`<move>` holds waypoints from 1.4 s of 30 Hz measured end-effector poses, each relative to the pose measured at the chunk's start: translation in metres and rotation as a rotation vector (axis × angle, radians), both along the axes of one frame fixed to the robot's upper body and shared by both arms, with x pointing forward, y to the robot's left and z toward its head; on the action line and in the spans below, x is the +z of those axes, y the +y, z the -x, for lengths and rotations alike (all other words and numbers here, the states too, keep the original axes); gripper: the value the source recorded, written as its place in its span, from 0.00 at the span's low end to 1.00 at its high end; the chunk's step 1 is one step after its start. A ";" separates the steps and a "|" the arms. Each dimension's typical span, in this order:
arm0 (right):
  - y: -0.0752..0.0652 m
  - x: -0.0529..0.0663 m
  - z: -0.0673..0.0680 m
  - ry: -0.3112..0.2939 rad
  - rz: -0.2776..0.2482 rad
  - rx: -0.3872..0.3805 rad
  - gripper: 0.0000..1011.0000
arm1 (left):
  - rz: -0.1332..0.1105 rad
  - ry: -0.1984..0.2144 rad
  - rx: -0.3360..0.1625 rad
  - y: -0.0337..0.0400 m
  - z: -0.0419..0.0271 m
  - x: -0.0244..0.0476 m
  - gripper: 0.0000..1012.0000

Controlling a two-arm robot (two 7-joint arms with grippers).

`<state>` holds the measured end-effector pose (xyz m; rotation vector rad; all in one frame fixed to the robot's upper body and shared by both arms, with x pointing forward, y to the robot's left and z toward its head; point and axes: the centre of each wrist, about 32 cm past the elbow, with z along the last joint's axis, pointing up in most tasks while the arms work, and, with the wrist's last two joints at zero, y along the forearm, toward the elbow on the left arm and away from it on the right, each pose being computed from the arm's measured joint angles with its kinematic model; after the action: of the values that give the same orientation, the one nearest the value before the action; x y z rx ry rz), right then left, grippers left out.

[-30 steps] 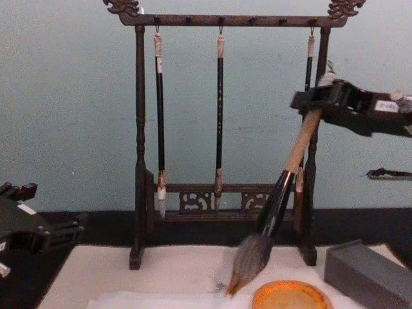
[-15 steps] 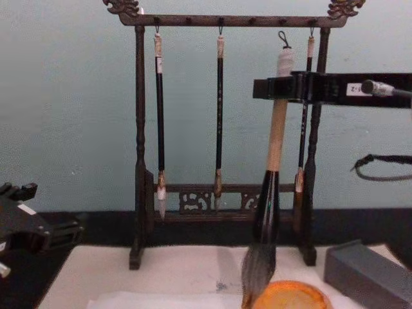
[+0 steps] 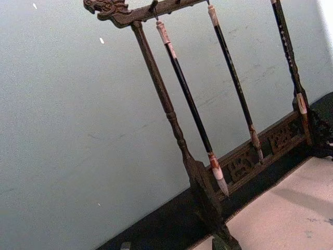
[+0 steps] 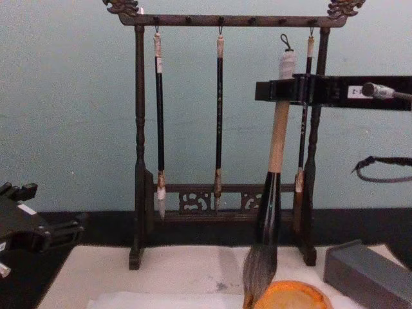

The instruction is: Pick up the brush from the inkstone, write on the paper, then place the brush back to its original position.

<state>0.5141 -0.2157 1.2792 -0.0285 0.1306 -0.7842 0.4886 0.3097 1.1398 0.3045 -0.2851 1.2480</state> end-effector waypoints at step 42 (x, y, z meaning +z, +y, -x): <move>0.063 -0.021 0.012 -0.133 0.108 0.158 0.15 | 0.000 0.000 0.000 0.0000 0.0000 0.0000 1.00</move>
<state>0.5018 -0.1524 1.2584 -0.0877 -0.0402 -0.6326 0.4886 0.3097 1.1398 0.3044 -0.2850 1.2480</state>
